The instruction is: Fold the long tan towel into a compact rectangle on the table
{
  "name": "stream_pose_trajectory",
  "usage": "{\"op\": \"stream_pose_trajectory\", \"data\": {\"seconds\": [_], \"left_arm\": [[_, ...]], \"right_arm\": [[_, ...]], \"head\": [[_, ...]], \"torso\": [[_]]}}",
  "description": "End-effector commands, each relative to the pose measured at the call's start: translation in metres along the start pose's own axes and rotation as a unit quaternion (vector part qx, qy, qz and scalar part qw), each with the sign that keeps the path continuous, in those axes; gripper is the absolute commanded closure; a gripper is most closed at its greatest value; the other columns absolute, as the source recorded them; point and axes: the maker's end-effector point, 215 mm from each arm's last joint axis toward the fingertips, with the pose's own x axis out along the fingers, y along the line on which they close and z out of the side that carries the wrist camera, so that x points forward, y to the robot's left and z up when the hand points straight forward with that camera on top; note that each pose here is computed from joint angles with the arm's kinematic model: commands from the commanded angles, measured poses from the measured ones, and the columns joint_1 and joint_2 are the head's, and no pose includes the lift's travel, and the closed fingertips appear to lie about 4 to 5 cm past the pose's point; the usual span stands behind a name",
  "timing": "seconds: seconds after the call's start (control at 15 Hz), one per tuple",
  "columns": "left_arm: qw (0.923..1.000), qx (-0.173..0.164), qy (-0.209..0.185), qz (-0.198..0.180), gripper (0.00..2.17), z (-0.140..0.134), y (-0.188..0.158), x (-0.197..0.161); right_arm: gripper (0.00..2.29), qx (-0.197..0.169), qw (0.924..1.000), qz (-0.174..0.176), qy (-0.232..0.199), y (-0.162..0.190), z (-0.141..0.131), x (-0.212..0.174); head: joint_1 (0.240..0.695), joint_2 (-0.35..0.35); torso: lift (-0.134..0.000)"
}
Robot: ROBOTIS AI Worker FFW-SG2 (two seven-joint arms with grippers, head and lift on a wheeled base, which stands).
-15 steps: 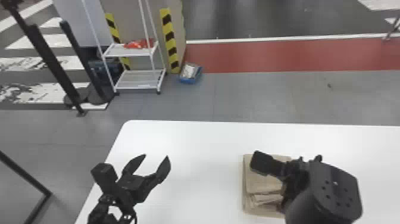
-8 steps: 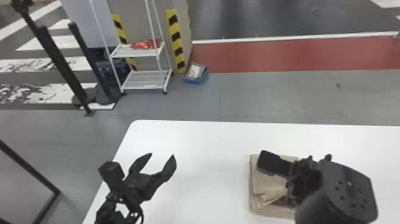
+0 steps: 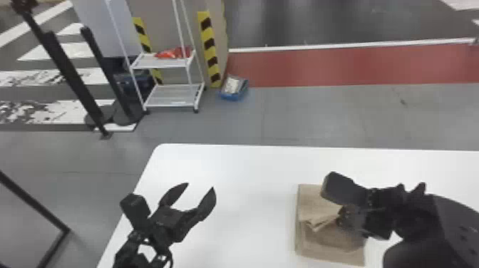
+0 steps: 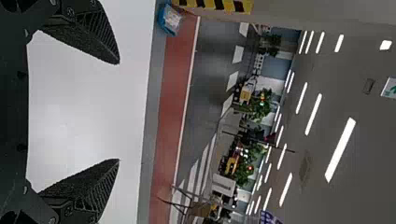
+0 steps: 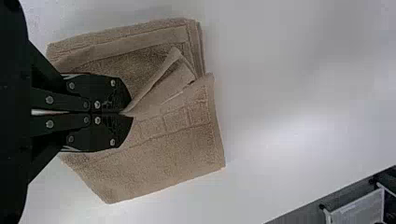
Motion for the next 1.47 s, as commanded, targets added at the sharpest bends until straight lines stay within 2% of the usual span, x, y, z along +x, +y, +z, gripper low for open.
{"op": "stream_pose_trajectory", "data": {"seconds": [0.0, 0.07, 0.27, 0.53, 0.67, 0.8, 0.93, 1.0, 1.13, 1.4], "left_arm": [[0.9998, 0.003, 0.009, -0.020, 0.15, -0.007, -0.010, 0.001], [0.9994, 0.006, 0.015, -0.031, 0.15, -0.011, -0.016, 0.001], [0.9994, 0.006, 0.015, -0.031, 0.15, -0.012, -0.017, -0.001], [0.9994, 0.005, 0.019, -0.028, 0.15, -0.016, -0.017, -0.003], [0.9994, 0.004, 0.020, -0.027, 0.15, -0.016, -0.017, -0.004], [0.9995, 0.004, 0.020, -0.025, 0.15, -0.015, -0.015, -0.004], [0.9995, 0.004, 0.021, -0.023, 0.15, -0.015, -0.014, -0.005], [0.9996, 0.004, 0.021, -0.021, 0.15, -0.015, -0.013, -0.005], [0.9996, 0.004, 0.020, -0.021, 0.15, -0.015, -0.014, -0.004], [0.9996, 0.005, 0.021, -0.018, 0.15, -0.015, -0.013, -0.001]], "right_arm": [[2.26, 0.012, 0.9997, -0.014, -0.013, -0.014, -0.002, -0.012], [2.26, 0.013, 0.9998, -0.008, -0.016, -0.009, -0.001, -0.014], [2.26, -0.005, 0.9996, 0.025, -0.007, 0.026, -0.002, -0.004], [2.26, -0.029, 0.9982, 0.049, 0.017, 0.056, -0.004, 0.011], [2.23, -0.030, 0.9977, 0.057, 0.021, 0.065, -0.001, 0.016], [1.74, -0.024, 0.9974, 0.066, 0.016, 0.072, 0.004, 0.018], [1.06, -0.005, 0.9968, 0.079, 0.016, 0.076, 0.005, 0.017], [0.81, 0.003, 0.9961, 0.087, 0.016, 0.081, 0.005, 0.016], [0.80, 0.007, 0.9944, 0.104, 0.018, 0.091, 0.007, 0.015], [0.80, 0.021, 0.9934, 0.110, 0.024, 0.095, 0.008, 0.013]], "head": [[0.695, 0.139], [0.695, 0.130], [0.695, 0.113], [0.695, 0.135], [0.695, 0.146], [0.695, 0.154], [0.695, 0.164], [0.695, 0.168], [0.695, 0.179], [0.695, 0.187]], "torso": [[0.000], [0.000], [0.000], [0.000], [0.000], [0.000], [0.000], [0.000], [0.000], [0.000]]}}
